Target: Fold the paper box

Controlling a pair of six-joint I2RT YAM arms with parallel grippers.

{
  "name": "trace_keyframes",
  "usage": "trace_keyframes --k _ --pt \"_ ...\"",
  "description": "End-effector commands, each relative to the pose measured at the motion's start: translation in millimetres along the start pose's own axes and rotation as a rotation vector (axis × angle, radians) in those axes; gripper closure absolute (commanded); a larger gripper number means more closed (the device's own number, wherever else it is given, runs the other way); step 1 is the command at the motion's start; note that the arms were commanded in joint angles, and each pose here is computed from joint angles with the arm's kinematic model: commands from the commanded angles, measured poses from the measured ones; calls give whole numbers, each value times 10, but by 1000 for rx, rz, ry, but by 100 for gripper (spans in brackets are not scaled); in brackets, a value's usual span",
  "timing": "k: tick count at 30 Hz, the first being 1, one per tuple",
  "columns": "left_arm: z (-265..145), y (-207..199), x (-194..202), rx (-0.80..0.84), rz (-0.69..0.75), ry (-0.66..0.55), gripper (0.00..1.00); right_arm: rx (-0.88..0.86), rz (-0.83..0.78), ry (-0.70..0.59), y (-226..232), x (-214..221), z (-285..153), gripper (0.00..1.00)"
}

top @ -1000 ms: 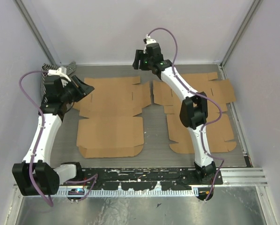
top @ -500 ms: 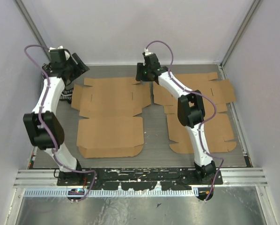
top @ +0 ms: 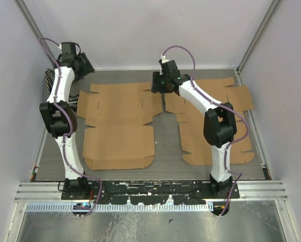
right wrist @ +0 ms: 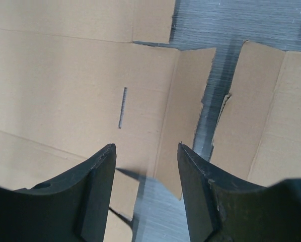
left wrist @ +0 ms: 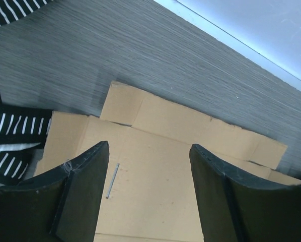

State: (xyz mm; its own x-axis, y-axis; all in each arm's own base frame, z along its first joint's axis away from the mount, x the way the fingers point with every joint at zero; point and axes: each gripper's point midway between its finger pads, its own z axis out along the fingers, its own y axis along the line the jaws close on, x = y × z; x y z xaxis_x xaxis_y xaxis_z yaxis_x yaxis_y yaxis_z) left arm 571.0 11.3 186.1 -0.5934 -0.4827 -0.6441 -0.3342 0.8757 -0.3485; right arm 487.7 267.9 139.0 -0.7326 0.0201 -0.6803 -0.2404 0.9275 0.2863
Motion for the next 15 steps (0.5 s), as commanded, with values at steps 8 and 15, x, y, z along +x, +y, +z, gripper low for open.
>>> trace_keyframes --k 8,15 --pt "434 370 389 -130 47 147 28 -45 -23 -41 253 -27 -376 38" --pt "659 504 683 -158 45 224 30 -48 -21 -15 281 76 -318 36"
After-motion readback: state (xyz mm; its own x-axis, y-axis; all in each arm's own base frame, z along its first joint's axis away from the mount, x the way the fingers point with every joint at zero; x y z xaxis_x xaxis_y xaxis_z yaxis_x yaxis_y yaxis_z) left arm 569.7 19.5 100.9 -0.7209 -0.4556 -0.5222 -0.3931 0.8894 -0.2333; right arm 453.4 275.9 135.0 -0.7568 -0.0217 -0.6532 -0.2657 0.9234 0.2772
